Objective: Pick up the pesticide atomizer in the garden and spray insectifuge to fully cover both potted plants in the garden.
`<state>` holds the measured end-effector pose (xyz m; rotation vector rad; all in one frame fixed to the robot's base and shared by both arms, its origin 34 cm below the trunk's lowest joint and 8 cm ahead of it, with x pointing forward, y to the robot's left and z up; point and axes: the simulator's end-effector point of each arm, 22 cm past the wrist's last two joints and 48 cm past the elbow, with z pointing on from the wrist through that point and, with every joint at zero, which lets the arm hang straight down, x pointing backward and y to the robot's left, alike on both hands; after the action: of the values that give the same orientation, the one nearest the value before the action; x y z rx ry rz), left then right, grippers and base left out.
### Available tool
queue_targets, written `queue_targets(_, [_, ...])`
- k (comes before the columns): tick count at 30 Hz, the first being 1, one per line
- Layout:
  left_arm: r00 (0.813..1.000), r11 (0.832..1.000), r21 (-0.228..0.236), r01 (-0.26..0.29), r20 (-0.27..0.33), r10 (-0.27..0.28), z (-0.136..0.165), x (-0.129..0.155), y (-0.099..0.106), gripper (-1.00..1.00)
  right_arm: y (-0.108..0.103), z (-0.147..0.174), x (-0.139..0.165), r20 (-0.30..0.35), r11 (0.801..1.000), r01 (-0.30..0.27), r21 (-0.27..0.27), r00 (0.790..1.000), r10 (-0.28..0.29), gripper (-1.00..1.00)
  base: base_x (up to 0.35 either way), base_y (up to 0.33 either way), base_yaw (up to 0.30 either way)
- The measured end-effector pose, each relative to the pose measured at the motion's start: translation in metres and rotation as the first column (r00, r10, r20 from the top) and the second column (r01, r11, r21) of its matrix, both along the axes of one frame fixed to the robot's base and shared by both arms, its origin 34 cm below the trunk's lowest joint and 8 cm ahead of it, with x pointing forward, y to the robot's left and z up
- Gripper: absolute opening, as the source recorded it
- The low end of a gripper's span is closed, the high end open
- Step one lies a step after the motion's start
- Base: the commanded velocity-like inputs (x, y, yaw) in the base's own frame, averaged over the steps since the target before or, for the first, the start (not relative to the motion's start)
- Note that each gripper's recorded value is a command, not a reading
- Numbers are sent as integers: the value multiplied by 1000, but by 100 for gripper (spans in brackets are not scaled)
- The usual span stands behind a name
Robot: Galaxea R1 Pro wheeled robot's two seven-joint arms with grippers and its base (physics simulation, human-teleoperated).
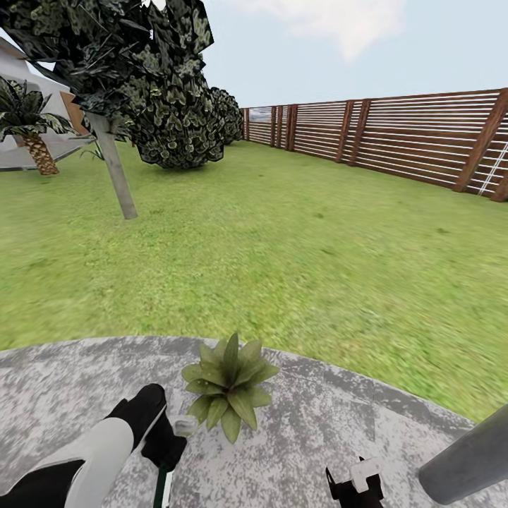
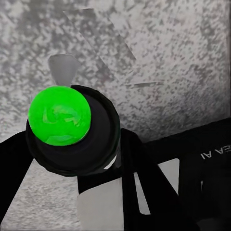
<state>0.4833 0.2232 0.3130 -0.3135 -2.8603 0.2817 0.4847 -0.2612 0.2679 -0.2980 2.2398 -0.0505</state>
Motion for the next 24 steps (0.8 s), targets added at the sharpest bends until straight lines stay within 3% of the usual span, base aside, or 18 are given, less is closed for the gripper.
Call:
queue_targets(16, [1000, 999, 33, 9, -18, -8, -8, -7, 16, -100, 1, -6, -5, -15, 1000, 2, 2, 1000, -2, 100, 28, 0, 0])
queue_targets(20, [1000, 999, 52, 2, -22, -1, -10, -7, 29, -100, 1, -8, -6, -21, 1000, 2, 2, 1000, -2, 100, 0, 0, 0])
queue_targets(22, [1000, 997, 81, -9, -28, 11, -12, -10, 52, -100, 1, -9, -7, -24, 1000, 2, 2, 1000, -2, 100, 0, 0, 0])
queue_targets(24, [999, 996, 91, -21, -28, 23, -12, -10, 63, -100, 1, -10, -8, -27, 1000, 2, 2, 1000, -2, 100, 0, 0, 0])
